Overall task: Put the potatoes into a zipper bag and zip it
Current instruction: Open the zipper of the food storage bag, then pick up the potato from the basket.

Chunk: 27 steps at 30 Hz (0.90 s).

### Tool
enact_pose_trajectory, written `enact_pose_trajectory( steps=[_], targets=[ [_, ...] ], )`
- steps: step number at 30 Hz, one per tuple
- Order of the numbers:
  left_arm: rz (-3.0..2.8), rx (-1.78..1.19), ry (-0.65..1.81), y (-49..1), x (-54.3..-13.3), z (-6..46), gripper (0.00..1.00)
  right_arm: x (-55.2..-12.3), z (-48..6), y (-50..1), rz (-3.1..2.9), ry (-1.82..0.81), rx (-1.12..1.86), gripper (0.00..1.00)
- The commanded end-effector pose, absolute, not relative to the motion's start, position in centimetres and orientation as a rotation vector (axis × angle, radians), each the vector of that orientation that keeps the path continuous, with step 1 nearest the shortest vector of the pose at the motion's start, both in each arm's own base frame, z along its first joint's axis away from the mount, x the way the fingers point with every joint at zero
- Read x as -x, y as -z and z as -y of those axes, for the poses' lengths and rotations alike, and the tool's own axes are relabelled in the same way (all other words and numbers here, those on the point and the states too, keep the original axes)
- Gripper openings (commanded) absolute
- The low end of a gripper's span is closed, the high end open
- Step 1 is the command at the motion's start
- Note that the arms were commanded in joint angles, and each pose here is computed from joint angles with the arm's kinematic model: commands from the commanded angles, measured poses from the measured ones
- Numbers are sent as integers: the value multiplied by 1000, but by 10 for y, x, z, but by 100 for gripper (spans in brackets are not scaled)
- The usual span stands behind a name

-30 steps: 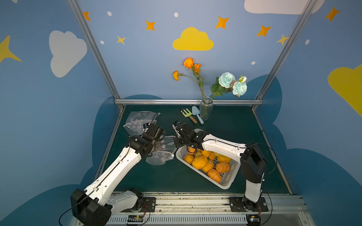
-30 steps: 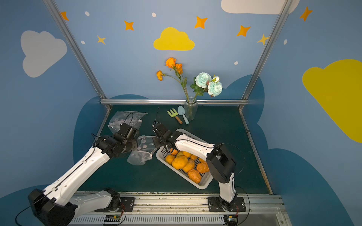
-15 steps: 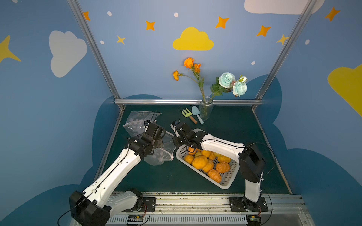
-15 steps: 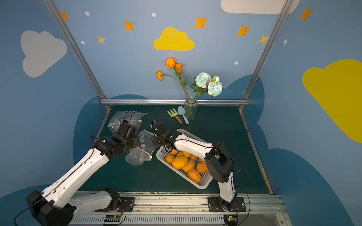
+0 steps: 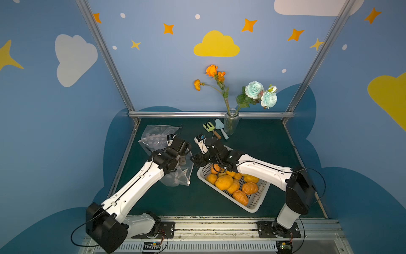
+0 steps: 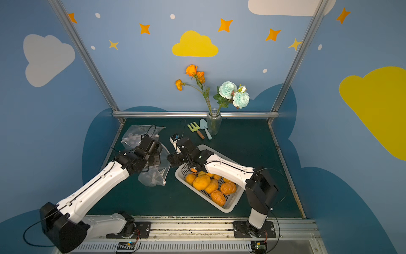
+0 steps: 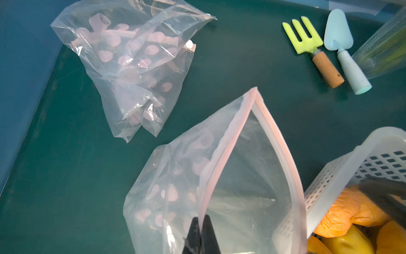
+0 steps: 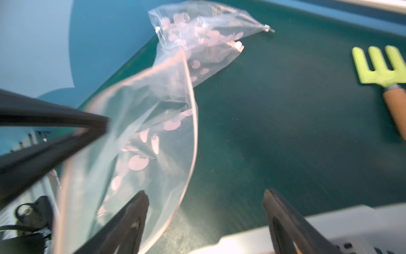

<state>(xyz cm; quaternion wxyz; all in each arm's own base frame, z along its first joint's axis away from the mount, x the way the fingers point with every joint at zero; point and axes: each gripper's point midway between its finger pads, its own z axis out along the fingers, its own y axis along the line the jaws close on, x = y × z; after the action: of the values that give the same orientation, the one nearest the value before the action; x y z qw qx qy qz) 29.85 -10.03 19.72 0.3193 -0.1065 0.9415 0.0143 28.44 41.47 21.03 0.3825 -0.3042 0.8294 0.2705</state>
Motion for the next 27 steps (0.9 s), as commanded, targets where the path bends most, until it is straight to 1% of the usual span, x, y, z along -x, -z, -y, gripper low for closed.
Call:
enact_pose_trajectory(
  steps=[1,5,8,11,13,19,21,27],
  targets=[
    [-2510,244,-62,-196,-295,103,3,-280,-381,-233,-2114,-635,656,87],
    [-2518,233,-54,-194,-293,104,3,-289,-305,-224,-2146,-353,397,87],
    [-2517,209,-10,-196,-293,110,3,-285,-243,-217,-2200,-174,180,86],
    [-2517,190,31,-194,-292,114,3,-269,-208,-217,-2221,-165,38,86],
    [-2515,182,44,-193,-290,115,3,-260,-188,-213,-2228,-182,-56,87],
    [-2523,169,86,-191,-286,118,3,-250,-143,-199,-2241,-262,-313,88],
    [-2526,169,89,-190,-287,119,3,-250,-135,-193,-2245,-272,-364,90],
    [-2517,170,93,-193,-285,118,3,-246,-123,-180,-2267,-306,-476,91]
  ],
)
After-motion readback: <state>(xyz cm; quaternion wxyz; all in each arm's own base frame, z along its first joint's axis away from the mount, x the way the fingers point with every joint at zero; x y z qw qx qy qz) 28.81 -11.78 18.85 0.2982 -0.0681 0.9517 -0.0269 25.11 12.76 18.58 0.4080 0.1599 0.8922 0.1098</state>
